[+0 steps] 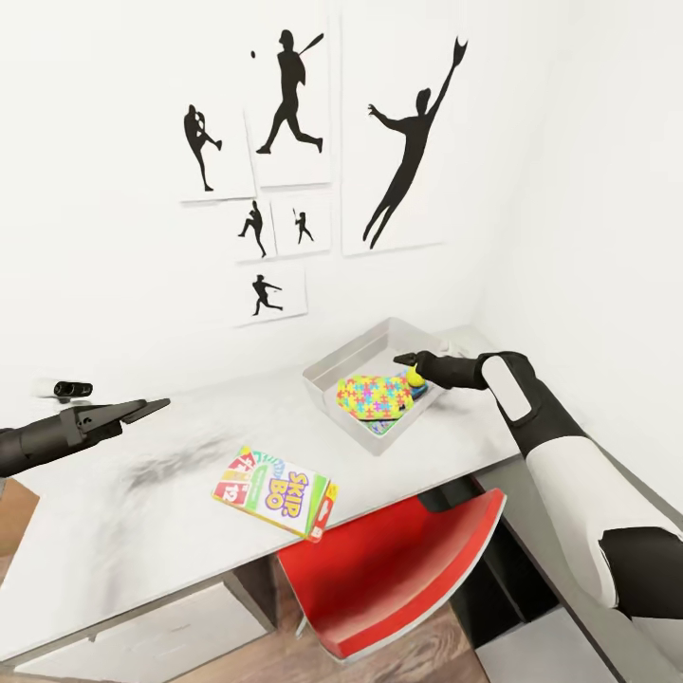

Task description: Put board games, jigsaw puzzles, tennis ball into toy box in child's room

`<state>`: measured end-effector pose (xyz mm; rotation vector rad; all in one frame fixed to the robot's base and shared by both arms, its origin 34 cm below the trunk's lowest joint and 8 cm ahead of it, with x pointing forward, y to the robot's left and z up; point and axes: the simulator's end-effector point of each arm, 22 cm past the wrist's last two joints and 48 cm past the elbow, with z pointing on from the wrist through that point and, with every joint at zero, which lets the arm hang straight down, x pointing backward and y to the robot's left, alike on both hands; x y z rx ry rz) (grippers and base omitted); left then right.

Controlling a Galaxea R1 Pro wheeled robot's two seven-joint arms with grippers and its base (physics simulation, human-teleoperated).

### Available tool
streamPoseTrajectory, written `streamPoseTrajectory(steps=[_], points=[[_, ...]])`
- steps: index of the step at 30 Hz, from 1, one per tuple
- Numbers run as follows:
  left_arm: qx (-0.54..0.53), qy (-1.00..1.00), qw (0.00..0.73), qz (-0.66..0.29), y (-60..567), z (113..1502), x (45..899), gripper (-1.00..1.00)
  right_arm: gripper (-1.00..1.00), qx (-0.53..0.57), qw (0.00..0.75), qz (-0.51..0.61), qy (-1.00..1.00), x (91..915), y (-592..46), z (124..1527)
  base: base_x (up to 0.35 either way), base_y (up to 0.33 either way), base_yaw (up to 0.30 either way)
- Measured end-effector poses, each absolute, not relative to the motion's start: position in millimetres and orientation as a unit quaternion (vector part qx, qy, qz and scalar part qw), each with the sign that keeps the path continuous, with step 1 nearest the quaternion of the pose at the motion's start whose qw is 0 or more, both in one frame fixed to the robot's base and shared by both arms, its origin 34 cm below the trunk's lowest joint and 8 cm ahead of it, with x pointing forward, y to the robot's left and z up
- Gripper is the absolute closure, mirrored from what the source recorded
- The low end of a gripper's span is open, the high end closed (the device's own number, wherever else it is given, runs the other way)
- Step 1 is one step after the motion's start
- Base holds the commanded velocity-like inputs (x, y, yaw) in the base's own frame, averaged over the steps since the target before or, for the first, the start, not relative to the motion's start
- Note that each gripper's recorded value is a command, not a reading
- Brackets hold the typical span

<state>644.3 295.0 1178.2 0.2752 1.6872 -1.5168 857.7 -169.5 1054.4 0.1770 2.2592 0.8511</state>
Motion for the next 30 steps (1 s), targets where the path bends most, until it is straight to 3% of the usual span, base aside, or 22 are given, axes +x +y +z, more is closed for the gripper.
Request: streamPoseTrajectory(steps=[30], points=[[0.124, 0.661, 0.432, -0.601, 294.9, 1204.3, 634.9, -1.0, -1.0, 0.042, 0.406, 0.328, 0.852, 858.2, -161.0, 1120.8, -0.105, 0.086, 0.03]])
